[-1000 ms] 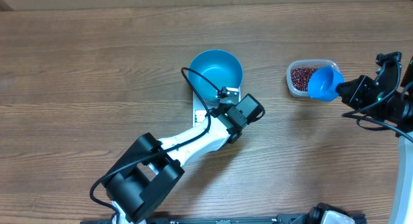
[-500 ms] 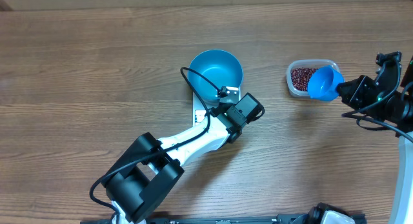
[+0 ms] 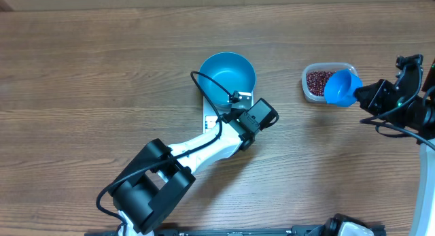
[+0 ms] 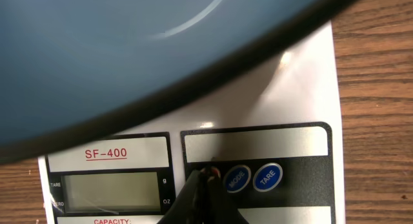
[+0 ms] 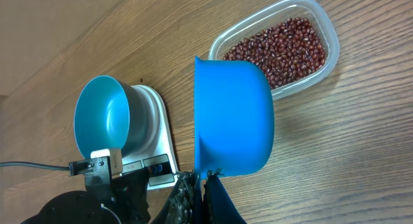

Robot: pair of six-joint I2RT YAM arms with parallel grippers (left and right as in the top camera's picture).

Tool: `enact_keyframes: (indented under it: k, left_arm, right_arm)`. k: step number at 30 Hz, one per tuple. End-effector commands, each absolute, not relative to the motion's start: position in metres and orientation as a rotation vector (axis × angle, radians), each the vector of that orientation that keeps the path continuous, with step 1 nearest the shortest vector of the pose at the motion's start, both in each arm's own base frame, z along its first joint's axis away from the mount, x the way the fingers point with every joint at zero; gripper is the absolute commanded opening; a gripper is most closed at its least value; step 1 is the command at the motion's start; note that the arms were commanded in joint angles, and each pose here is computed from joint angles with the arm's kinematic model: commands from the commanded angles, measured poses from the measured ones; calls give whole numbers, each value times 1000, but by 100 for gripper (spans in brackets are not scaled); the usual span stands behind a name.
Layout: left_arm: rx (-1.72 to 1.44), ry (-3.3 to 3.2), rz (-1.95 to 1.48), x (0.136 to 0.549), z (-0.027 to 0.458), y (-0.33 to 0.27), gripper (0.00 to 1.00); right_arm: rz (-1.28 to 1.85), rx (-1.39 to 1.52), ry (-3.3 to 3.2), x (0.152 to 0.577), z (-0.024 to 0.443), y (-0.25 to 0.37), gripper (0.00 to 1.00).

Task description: Scoop item into bowl and weigh 150g on scale

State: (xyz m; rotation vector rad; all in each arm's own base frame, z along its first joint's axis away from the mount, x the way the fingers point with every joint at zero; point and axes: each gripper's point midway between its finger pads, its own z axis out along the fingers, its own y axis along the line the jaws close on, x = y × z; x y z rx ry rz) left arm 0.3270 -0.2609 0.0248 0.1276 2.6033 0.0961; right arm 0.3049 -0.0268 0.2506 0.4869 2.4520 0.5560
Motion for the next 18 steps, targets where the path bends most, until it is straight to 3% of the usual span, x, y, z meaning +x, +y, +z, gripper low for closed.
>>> enact_keyframes:
  k: [1, 18]
  left_arm:
    - [153, 2620, 119, 327, 15, -258, 4]
    - [169, 2665, 86, 326, 6, -258, 4]
  right_arm:
    - [541, 460, 2415, 309, 264, -29, 4]
    - [541, 460, 2415, 309, 264, -29, 4]
